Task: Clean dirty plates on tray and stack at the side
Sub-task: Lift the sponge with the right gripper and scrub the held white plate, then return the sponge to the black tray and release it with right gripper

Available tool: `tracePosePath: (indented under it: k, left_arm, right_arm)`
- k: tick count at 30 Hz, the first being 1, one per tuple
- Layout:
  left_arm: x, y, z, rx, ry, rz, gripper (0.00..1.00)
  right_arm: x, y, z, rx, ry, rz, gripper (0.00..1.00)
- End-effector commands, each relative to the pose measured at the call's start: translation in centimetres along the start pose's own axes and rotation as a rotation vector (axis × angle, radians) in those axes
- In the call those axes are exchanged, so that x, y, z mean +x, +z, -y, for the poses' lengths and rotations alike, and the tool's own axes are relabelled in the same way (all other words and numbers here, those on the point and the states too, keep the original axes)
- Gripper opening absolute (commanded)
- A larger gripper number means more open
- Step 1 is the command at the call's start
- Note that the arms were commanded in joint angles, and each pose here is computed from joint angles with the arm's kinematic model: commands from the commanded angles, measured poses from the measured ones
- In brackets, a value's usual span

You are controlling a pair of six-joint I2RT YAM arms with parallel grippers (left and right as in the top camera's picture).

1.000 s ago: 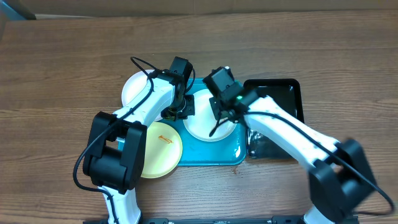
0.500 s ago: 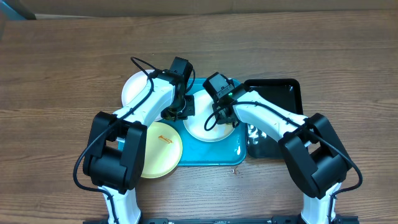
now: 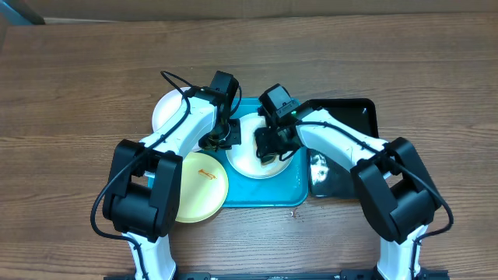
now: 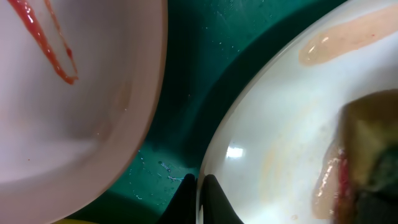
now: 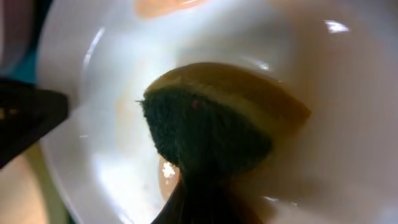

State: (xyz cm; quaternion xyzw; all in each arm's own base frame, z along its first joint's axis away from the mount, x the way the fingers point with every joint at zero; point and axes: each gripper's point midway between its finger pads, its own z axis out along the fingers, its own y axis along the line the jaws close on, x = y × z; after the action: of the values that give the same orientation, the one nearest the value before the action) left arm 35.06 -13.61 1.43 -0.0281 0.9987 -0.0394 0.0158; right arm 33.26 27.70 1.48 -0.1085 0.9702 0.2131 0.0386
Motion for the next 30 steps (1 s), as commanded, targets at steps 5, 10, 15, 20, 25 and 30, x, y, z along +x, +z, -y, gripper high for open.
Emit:
tracePosePath:
  k: [5,10,15,20,25,30]
  left_arm:
    - [0.1,0.4,0.3,0.005,0.016,-0.011,0.05]
    - [0.1,0.4,0.3,0.005,0.015,-0.012,0.11]
    - [0.1,0.4,0.3,0.007,0.016,-0.009,0.25]
    - [0.0,0.4,0.4,0.008,0.016,-0.006,0.27]
    - [-0.5,0.4,0.6,0.016,0.017,0.013,0.26]
    - [-0.5,0.4,0.6,0.017,0.017,0.015,0.27]
  right_arm:
    - [-3.5,-7.4,-3.1,-0.52,0.016,0.0,0.04]
    - [-4.4,-14.1,0.3,-0.563,0.062,0.091,0.04]
    - [-2.2,-14.9,10.8,-0.163,0.283,0.078,0.04]
    - [1.3,-14.3,18.0,0.135,0.397,0.016,0.04]
    - [2.8,-11.8,18.9,0.168,0.389,-0.004,0.04]
    - [3.6,-10.0,19.3,0.204,0.384,-0.005,0.27]
